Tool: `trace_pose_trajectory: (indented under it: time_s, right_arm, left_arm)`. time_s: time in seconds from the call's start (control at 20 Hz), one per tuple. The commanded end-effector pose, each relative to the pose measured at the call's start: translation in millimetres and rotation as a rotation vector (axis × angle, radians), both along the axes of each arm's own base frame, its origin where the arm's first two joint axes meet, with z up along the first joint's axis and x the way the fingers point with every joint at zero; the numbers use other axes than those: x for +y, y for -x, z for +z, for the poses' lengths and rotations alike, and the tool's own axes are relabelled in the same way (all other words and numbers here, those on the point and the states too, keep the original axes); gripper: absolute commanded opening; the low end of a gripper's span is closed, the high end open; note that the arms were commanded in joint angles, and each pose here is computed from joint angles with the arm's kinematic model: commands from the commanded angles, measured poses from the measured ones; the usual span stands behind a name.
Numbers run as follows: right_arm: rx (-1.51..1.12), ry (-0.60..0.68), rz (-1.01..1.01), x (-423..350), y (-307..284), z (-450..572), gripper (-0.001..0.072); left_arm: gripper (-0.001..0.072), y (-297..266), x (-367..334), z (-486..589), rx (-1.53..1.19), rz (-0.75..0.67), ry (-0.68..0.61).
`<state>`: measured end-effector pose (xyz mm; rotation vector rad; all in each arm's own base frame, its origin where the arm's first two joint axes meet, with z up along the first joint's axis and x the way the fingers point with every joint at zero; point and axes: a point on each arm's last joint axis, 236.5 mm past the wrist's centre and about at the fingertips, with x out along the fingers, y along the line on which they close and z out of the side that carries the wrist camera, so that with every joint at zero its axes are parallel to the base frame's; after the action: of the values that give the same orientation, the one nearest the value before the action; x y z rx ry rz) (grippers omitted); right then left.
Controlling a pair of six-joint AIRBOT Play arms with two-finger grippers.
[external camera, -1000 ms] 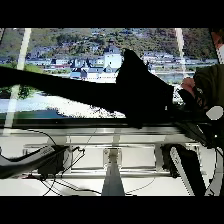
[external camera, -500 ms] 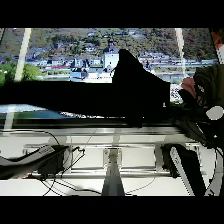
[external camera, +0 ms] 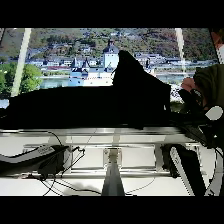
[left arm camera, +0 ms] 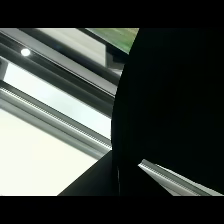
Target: Fold the clothes and pants, and hang the long-sleeved shirts on hangers.
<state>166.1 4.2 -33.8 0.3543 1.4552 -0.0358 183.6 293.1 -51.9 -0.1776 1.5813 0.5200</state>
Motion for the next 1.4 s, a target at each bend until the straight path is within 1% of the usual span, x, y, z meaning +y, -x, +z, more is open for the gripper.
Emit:
trace_pose_trajectory:
  time_s: [0.0, 0.1, 0.2, 0.25, 0.3, 0.35, 0.4, 0.5, 0.6, 0.65, 0.75, 0.8, 0.9, 1.0, 1.1, 1.15, 1.2, 1.25, 1.35]
  right_arm:
    - [0.028, 0.017, 0.007, -3.7, 6.9, -1.6, 0.0016]
    - [0.026, 0.017, 0.006, -3.7, 6.3, -1.5, 0.0017]
    - [0.025, 0.015, 0.006, -3.2, 6.0, -1.4, 0.0017]
    - [0.024, 0.012, 0.006, -2.7, 5.7, -1.3, 0.0021]
    - [0.023, 0.011, 0.005, -2.3, 5.6, -1.2, 0.0055]
    - [0.023, 0.01, 0.005, -2.1, 5.6, -1.1, 0.0139]
    - [0.023, 0.01, 0.006, -2.0, 5.6, -1.1, 0.0227]
    - [0.023, 0.01, 0.006, -2.0, 5.6, -1.1, 0.0429]
    - [0.014, 0.013, 0.007, -2.7, 3.5, -1.1, 0.0535]
    - [0.003, 0.016, 0.004, -3.6, 0.8, -0.9, 0.0602]
    - [-0.035, 0.028, -0.004, -6.6, -8.2, -0.1, 0.0688]
    - [-0.055, 0.035, -0.009, -8.3, -13.0, 0.4, 0.0688]
    - [-0.099, 0.049, -0.018, -12.0, -23.5, 2.1, 0.0687]
    - [-0.122, 0.056, -0.024, -13.9, -28.8, 3.1, 0.0686]
    - [-0.125, 0.058, -0.024, -14.2, -29.6, 3.3, 0.0687]
    - [-0.125, 0.058, -0.023, -14.2, -29.5, 3.2, 0.0686]
    - [-0.125, 0.058, -0.024, -14.2, -29.6, 3.3, 0.0686]
    - [-0.125, 0.058, -0.024, -14.3, -29.6, 3.3, 0.0686]
    - [-0.131, 0.059, -0.025, -14.6, -30.9, 3.6, 0.0686]
  left_arm:
    - [0.001, 6.0, -0.2, -8.5, 0.033, -0.006, 0.018]
    - [0.0009, 6.2, 0.9, -10.5, 0.046, -0.054, 0.022]
    - [0.0024, 1.5, 6.4, -9.7, 0.028, -0.06, -0.002]
    - [0.0171, -0.5, 8.2, -9.5, 0.02, -0.062, -0.01]
    - [0.044, -1.4, 8.4, -9.4, 0.018, -0.063, -0.012]
    - [0.0643, -2.8, 9.7, -9.3, 0.01, -0.052, -0.019]
    - [0.0642, -4.3, 11.2, -8.6, -0.001, -0.028, -0.028]
    - [0.0642, -9.0, 13.1, -6.2, -0.019, -0.004, -0.042]
    - [0.0635, -22.4, 11.6, -0.9, -0.056, 0.014, -0.048]
    - [0.0633, -38.4, 4.4, 2.0, -0.104, 0.035, -0.033]
    - [0.0633, -87.6, -29.2, 5.8, -0.246, 0.024, 0.06]
    - [0.0633, -115.4, -54.1, 9.0, -0.316, -0.024, 0.122]
    - [0.0634, -175.0, -131.1, 21.4, -0.455, -0.212, 0.285]
    - [0.0633, -217.7, -220.0, 38.4, -0.561, -0.399, 0.433]
    - [0.0631, -243.6, -302.7, 51.5, -0.63, -0.573, 0.508]
    - [0.0596, -250.3, -339.2, 53.5, -0.645, -0.64, 0.523]
    - [0.0473, -253.7, -378.2, 53.2, -0.654, -0.714, 0.536]
    - [0.04, -254.6, -413.0, 50.5, -0.66, -0.783, 0.54]
    - [0.0394, -254.9, -479.1, 44.8, -0.689, -0.876, 0.546]
